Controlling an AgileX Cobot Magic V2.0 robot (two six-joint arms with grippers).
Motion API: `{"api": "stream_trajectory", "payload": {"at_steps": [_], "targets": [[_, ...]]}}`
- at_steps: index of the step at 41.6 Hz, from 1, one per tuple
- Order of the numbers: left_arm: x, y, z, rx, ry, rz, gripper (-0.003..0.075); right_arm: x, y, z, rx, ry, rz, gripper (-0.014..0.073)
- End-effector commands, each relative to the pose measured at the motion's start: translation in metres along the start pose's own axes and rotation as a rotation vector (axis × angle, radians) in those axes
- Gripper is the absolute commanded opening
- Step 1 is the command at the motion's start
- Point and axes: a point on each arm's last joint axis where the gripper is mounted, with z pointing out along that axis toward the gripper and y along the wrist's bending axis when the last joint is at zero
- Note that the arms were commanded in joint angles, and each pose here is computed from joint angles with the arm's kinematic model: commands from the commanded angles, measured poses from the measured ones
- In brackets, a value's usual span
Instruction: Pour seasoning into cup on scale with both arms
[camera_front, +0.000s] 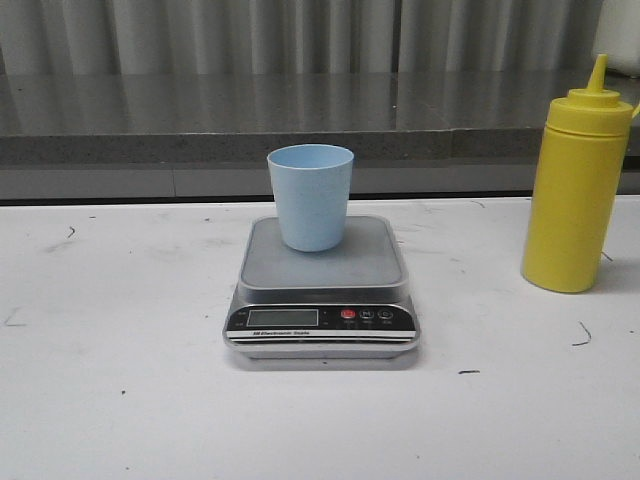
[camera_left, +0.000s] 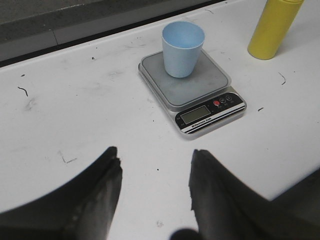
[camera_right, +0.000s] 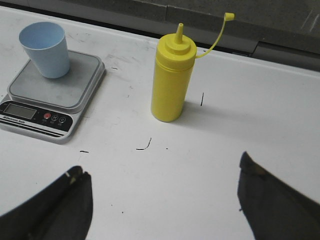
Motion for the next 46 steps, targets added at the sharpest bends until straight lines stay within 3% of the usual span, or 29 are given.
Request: {"api": "stream_trajectory", "payload": {"at_steps": [1, 9, 16, 19, 46], "targets": [[-0.0124, -0.0013, -0.0050, 0.013, -0.092, -0.006, 0.0313, -0.0128, -0.0004, -0.0059, 0.004, -0.090, -0.012, 0.0524], [-0.0124, -0.0013, -0.0050, 0.013, -0.092, -0.006, 0.0279, -0.0128, -0.0004, -0.0059, 0.004, -0.090, -0.012, 0.0141], [-0.0124, -0.0013, -0.0050, 0.013, -0.092, -0.006, 0.0065, -0.0124, -0.0004, -0.0058, 0.004, -0.085, -0.012, -0.0115], [-0.0124, -0.0013, -0.0050, 0.013, -0.092, -0.006, -0.0019, -0.0122, -0.0004, -0.0058, 0.004, -0.082, -0.012, -0.0115], [-0.0065, 0.0014, -0.0074, -0.007, -0.115, -0.023, -0.0020, -0.0121, -0.0004, -0.0058, 0.004, -0.082, -0.012, -0.0118]]}}
